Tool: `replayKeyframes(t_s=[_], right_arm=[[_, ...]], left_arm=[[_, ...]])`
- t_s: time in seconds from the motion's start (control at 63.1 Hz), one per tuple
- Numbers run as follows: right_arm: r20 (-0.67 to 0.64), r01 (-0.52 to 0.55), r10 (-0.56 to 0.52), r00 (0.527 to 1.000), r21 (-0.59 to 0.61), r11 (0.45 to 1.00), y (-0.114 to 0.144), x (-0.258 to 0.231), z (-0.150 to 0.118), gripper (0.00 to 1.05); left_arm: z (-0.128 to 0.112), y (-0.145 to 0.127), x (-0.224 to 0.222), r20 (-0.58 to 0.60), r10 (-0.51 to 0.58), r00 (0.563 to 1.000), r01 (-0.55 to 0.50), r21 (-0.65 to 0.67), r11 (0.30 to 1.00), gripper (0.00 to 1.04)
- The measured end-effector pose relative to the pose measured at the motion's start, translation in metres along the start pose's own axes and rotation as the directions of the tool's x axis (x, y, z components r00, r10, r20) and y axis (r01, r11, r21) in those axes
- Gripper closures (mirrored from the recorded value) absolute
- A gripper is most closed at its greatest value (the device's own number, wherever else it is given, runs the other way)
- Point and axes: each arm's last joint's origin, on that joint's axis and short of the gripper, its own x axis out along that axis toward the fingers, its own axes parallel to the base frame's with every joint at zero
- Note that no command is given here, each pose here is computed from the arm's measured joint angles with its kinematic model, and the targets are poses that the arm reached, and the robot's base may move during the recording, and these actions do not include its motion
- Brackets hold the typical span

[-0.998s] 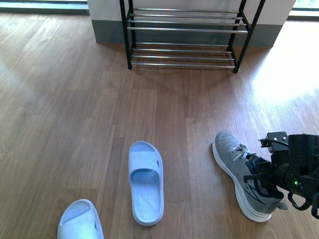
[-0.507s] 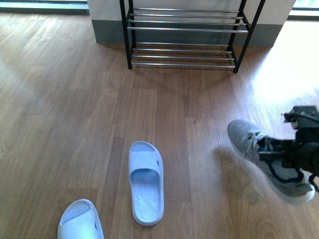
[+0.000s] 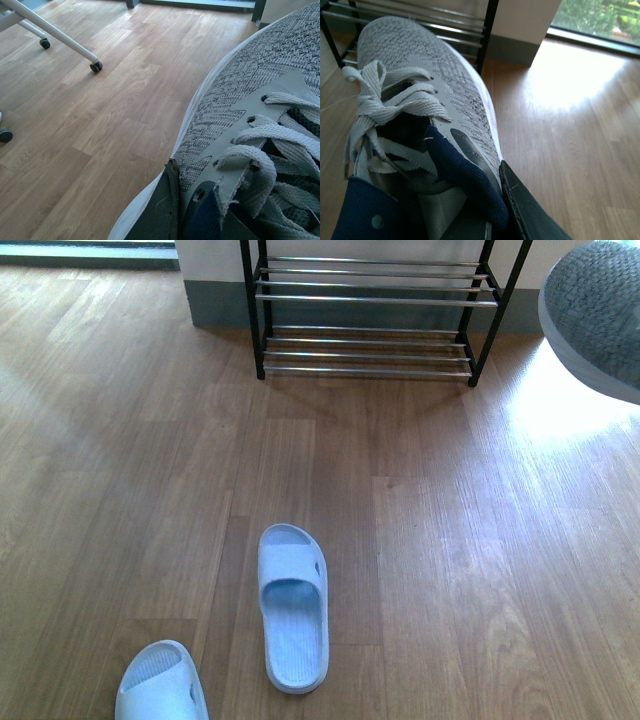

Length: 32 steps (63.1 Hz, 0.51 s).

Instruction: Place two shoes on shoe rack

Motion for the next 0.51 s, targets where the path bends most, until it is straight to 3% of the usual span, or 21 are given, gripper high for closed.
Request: replayKeyframes(t_s=[0.317, 0.507], right_arm=[[0.202, -0.009, 0.011, 0.979, -0.012, 1.000, -0.013, -0.098, 0.027, 1.04], [0.245, 0.007, -0.001, 0.970, -0.022, 1.000, -0.013, -0.106, 0.031, 1.04]], left_arm=[[0.000, 0.000, 0.000, 0.000, 0.000, 1.000, 0.000, 0.000, 1.000, 1.04], [0.000, 0.000, 0.000, 0.000, 0.000, 1.000, 0.000, 0.000, 1.000, 1.04]])
